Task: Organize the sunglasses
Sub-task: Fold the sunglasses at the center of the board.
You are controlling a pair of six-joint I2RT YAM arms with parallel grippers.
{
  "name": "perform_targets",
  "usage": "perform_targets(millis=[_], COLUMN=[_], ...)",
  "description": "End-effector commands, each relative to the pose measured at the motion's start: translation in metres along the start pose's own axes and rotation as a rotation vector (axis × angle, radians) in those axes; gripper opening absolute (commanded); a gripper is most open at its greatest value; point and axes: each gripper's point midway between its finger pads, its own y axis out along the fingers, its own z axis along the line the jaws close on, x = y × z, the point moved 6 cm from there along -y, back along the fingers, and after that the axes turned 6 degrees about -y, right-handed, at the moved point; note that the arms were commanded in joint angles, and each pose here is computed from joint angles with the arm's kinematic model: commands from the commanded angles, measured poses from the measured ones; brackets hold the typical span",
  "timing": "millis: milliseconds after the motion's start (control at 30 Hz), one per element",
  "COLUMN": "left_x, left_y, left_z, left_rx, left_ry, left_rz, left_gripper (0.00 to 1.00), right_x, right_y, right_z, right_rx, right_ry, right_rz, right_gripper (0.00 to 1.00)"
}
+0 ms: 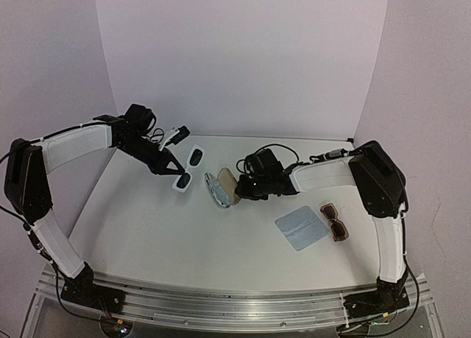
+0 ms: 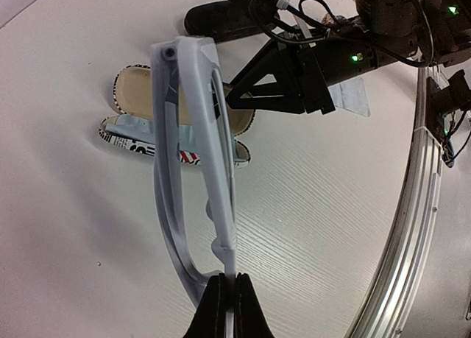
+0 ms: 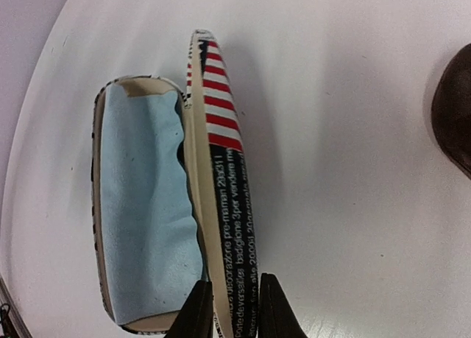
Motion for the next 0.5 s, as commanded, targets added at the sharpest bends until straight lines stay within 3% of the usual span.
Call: perform_targets(millis=[0,233,467], left_x=[0.002,-0.004,-0.017], left_y=[-0.005,-0.005,-0.002], left_z=[-0.005,-0.013,-0.020], left_rx=[-0.012,-0.087,-0.183], left_ry=[0.045,0.120,0.168], left_rz=[-0.014,0.032,0.111], left_gripper=[0.00,0.00,0.00], right_x=[0.003,0.002,-0.016], right_y=[0.003,-0.008,-0.028], right_z=[0.009,0.012,0.023], right_rx=[0.054,0.074,0.233], right_ry=[-0.066,-0.261,-0.553], right_rz=[0.016,0.019,0.099], right_gripper=[0.15,0.10,0.07])
